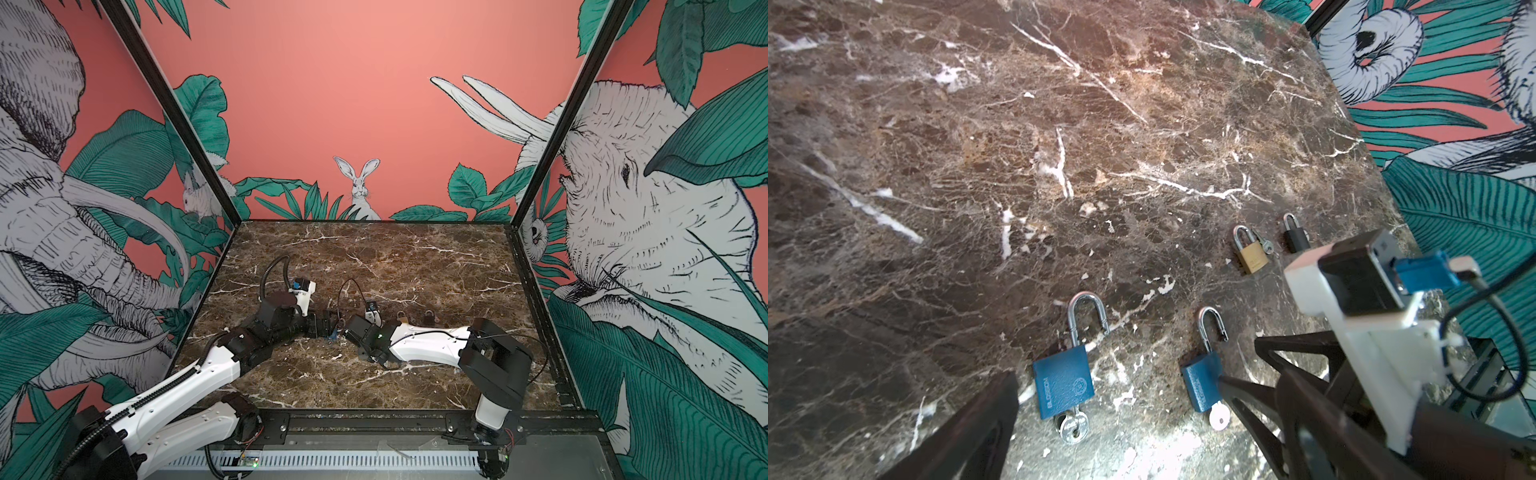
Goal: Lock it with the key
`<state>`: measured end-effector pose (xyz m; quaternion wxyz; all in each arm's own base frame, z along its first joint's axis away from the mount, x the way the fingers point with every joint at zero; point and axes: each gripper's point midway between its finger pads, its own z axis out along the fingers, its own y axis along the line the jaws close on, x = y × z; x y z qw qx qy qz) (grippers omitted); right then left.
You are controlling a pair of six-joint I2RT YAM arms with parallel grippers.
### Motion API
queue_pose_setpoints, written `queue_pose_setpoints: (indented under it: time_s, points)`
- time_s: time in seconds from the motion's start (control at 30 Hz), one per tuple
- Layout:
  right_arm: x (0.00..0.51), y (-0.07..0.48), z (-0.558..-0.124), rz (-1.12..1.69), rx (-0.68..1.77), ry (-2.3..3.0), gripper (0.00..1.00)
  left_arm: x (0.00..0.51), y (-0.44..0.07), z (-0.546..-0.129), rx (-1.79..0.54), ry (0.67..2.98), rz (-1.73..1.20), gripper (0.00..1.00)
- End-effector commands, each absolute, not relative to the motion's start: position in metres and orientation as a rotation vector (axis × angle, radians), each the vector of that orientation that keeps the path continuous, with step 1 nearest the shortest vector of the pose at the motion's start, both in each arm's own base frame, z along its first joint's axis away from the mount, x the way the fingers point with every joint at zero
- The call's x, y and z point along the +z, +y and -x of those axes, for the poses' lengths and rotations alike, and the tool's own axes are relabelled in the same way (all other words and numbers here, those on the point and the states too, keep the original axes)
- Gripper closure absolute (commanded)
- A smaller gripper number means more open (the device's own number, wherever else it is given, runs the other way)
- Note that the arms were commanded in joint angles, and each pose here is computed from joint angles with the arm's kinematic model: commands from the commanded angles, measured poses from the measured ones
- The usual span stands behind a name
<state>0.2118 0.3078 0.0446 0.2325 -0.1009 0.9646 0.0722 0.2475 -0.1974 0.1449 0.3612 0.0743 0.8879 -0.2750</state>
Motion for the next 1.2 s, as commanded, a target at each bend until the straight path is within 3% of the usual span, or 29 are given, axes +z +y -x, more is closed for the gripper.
queue_pose_setpoints:
  time_s: [0.0, 0.27, 1.17]
  points:
    - [0.042, 0.322, -0.209, 0.287, 0.239, 2.663, 0.42, 0.139, -0.196, -0.247, -0.725, 2.294, -0.168, 0.03]
    - [0.031, 0.331, -0.210, 0.324, 0.212, 2.690, 0.42, 0.138, -0.191, -0.245, -0.713, 2.288, -0.170, 0.02]
    - [0.006, 0.313, -0.202, 0.366, 0.126, 2.787, 0.59, 0.132, -0.196, -0.250, -0.727, 2.295, -0.189, 0.03]
